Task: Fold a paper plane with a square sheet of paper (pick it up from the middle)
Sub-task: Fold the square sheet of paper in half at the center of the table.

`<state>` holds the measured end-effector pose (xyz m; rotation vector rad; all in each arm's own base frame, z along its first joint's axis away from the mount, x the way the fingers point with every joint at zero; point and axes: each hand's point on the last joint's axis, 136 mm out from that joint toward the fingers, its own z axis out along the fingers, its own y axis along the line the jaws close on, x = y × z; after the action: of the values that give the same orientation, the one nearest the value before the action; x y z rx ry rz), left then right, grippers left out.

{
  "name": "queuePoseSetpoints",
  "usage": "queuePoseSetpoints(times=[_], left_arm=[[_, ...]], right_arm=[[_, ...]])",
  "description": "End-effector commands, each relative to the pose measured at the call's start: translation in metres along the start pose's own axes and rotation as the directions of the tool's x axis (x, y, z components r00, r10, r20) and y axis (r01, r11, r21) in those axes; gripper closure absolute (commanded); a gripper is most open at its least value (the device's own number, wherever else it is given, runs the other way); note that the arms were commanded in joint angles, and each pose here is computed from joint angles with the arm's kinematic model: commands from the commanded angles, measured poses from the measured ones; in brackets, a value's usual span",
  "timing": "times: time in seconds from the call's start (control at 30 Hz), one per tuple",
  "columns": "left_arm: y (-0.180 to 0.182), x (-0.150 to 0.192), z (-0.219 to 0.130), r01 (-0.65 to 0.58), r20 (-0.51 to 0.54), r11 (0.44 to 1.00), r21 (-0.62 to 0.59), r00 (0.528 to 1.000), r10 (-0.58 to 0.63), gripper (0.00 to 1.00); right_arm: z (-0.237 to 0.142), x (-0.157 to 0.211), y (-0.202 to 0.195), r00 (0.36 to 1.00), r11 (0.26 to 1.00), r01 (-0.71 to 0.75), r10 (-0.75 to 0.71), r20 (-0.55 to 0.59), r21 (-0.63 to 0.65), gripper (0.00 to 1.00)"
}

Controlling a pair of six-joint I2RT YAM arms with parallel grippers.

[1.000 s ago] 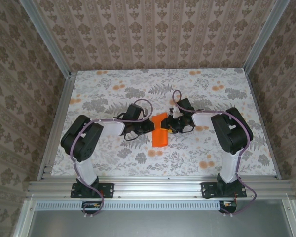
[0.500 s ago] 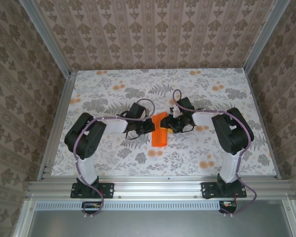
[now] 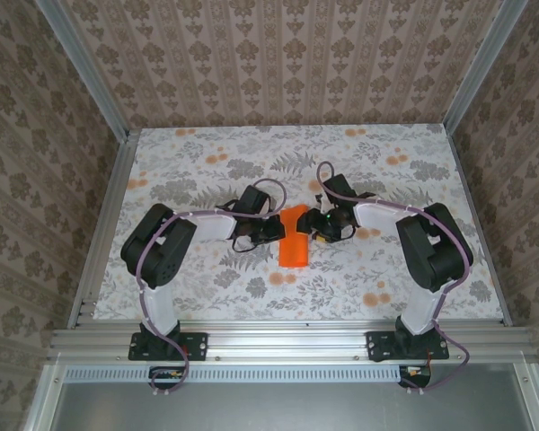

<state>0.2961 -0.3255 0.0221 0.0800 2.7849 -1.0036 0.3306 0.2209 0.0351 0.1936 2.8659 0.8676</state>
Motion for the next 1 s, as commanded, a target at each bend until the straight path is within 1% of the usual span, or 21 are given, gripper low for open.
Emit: queuePoseSetpoints(times=[0.0,0.23,0.27,0.5,0.6,0.8,0.97], left_arm=[[0.009,0.008,0.007,-0.012,-0.039,0.999,-0.045,0.999,0.01,0.92],[0.004,0.006,0.006,-0.017,-0.036,0.999,-0.038,0.999,0.016,0.92],[0.004,0.006,0.006,-0.015,-0.039,0.999,-0.039,0.999,0.013,0.92],[-0.009,0.001,0.001,-0.026,-0.028,1.0,-0.015,0.999,0.025,0.91],[-0.015,-0.002,-0.003,-0.03,-0.018,1.0,0.0,0.999,0.03,0.88],[-0.024,-0.005,-0.008,-0.036,-0.007,0.999,0.024,0.999,0.036,0.81],[-0.024,-0.008,-0.013,-0.03,0.012,0.999,0.017,0.999,0.03,0.74]], right_arm=[[-0.002,-0.001,-0.002,1.0,0.998,0.03,-0.03,-0.004,0.064,0.4],[0.003,-0.002,0.003,0.998,0.994,0.067,-0.065,-0.025,0.09,0.43],[0.003,-0.002,0.003,0.997,0.993,0.07,-0.067,-0.026,0.094,0.46],[0.005,-0.002,-0.005,0.998,0.989,0.068,-0.065,-0.023,0.129,0.57],[0.007,0.0,-0.008,0.998,0.988,0.068,-0.065,-0.026,0.139,0.63],[0.007,0.002,-0.02,0.998,0.979,0.068,-0.064,-0.026,0.191,0.65],[0.01,0.003,-0.026,0.997,0.975,0.072,-0.066,-0.035,0.211,0.66]])
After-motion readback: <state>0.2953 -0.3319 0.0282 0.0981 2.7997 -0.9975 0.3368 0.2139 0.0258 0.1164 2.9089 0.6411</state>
